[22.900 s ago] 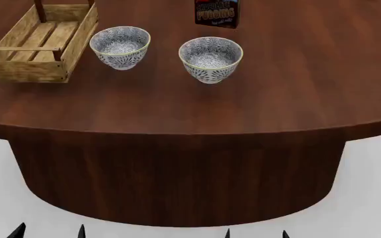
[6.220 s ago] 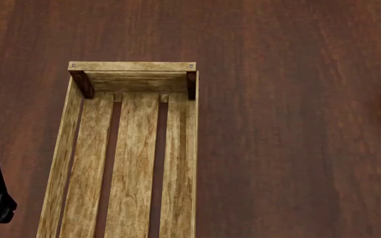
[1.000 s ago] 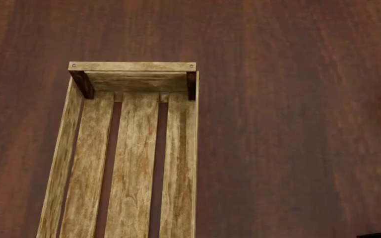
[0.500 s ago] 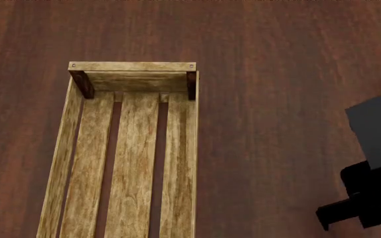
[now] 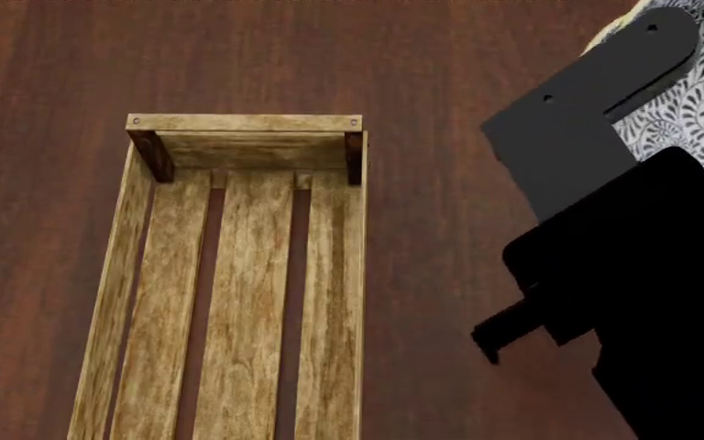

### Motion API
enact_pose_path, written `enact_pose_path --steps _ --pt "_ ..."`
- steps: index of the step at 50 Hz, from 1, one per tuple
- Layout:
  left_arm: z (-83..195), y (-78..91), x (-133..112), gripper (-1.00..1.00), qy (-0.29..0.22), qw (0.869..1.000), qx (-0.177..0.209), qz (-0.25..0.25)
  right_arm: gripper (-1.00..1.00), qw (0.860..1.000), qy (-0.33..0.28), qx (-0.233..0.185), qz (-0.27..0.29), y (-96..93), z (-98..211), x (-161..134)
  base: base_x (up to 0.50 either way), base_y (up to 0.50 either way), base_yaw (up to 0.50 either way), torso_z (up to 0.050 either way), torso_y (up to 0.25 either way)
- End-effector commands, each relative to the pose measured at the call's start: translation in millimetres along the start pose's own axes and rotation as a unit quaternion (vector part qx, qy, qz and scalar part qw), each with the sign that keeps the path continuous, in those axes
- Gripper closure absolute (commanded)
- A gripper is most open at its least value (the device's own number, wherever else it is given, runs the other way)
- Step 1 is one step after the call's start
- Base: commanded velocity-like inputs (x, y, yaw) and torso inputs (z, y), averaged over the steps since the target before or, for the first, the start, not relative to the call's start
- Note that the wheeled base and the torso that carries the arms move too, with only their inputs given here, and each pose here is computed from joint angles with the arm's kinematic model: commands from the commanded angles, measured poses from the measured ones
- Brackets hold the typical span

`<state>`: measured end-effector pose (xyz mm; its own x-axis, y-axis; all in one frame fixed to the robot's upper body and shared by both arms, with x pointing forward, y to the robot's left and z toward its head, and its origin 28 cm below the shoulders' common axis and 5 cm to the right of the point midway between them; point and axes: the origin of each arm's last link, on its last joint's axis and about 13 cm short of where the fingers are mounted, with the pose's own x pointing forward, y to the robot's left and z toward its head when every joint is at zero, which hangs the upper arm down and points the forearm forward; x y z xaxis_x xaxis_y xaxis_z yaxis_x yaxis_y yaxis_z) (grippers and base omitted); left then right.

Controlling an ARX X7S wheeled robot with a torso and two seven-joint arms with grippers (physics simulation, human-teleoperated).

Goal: Stack the left bowl on the right bowl and place them in the tray.

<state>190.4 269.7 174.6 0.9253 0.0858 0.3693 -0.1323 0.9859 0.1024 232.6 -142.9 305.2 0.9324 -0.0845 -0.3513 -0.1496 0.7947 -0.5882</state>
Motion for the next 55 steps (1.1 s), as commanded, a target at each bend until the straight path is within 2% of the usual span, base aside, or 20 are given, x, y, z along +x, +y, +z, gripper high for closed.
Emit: enact_pose_path --steps 1,10,28,55 --pt "0 0.3 0 -1.0 0.001 1.0 -0.001 0.0 1.0 1.0 -0.015 -0.025 0.003 -3.3 26 2 0.0 0.0 0.0 0.0 0.0" --pt "0 0.4 1 -1.0 0.001 1.0 -0.001 0.001 1.0 0.999 -0.025 -0.04 0.017 -3.4 45 1 0.0 0.0 0.0 0.0 0.001" --pt "1 2.8 -1 -1.0 -0.001 1.0 -0.005 0.004 1.0 0.994 -0.063 -0.067 0.052 8.1 76 -1 0.0 0.0 0.0 0.001 0.001" --pt "0 3.3 0 -1.0 0.003 1.0 -0.007 0.013 1.0 0.977 -0.113 -0.12 0.132 57.8 103 9 0.0 0.0 0.0 0.0 0.001"
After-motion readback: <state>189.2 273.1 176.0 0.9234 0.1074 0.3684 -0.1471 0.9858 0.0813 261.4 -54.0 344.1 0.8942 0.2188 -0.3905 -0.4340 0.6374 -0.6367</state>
